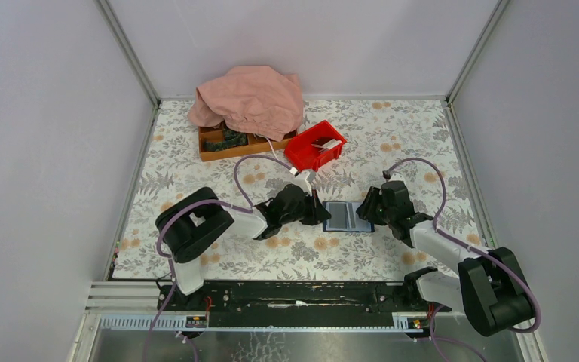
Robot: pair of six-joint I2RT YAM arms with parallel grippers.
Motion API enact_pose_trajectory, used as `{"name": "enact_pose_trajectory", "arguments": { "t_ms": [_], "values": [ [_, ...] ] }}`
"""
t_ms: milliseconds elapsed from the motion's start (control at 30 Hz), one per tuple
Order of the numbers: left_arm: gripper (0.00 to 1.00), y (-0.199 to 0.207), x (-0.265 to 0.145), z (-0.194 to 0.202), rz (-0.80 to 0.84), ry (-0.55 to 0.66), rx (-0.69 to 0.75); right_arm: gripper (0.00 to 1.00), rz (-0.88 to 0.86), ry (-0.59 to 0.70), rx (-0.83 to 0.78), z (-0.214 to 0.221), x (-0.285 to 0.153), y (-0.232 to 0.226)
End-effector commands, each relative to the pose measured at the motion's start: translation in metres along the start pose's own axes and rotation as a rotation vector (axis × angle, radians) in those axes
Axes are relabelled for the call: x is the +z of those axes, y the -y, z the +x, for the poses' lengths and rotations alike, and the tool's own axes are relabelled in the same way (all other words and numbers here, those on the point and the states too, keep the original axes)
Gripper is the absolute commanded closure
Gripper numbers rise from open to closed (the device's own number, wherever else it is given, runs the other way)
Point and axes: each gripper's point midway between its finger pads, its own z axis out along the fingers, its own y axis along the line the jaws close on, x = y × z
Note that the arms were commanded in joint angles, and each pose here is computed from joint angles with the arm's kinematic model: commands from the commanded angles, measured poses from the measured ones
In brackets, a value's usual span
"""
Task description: Take the credit cards out of the card holder
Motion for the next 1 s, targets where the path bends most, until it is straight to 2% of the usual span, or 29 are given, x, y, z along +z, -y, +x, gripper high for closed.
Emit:
{"name": "enact_pose_trajectory", "arguments": {
  "t_ms": [0, 333, 967],
  "values": [
    [0.91, 0.006, 0.006, -0.001, 0.021, -0.002, 0.012, 0.53, -0.112, -0.035, -0.008, 0.006, 0.001, -0.018],
    [0.91, 0.005, 0.007, 0.0, 0.02, -0.006, 0.011, 0.53, -0.264, -0.02, -0.018, 0.003, -0.008, -0.044],
    [0.91, 0.005, 0.004, 0.001, 0.022, -0.001, 0.009, 0.53, -0.403, -0.013, -0.022, -0.008, -0.019, -0.074]
  ]
}}
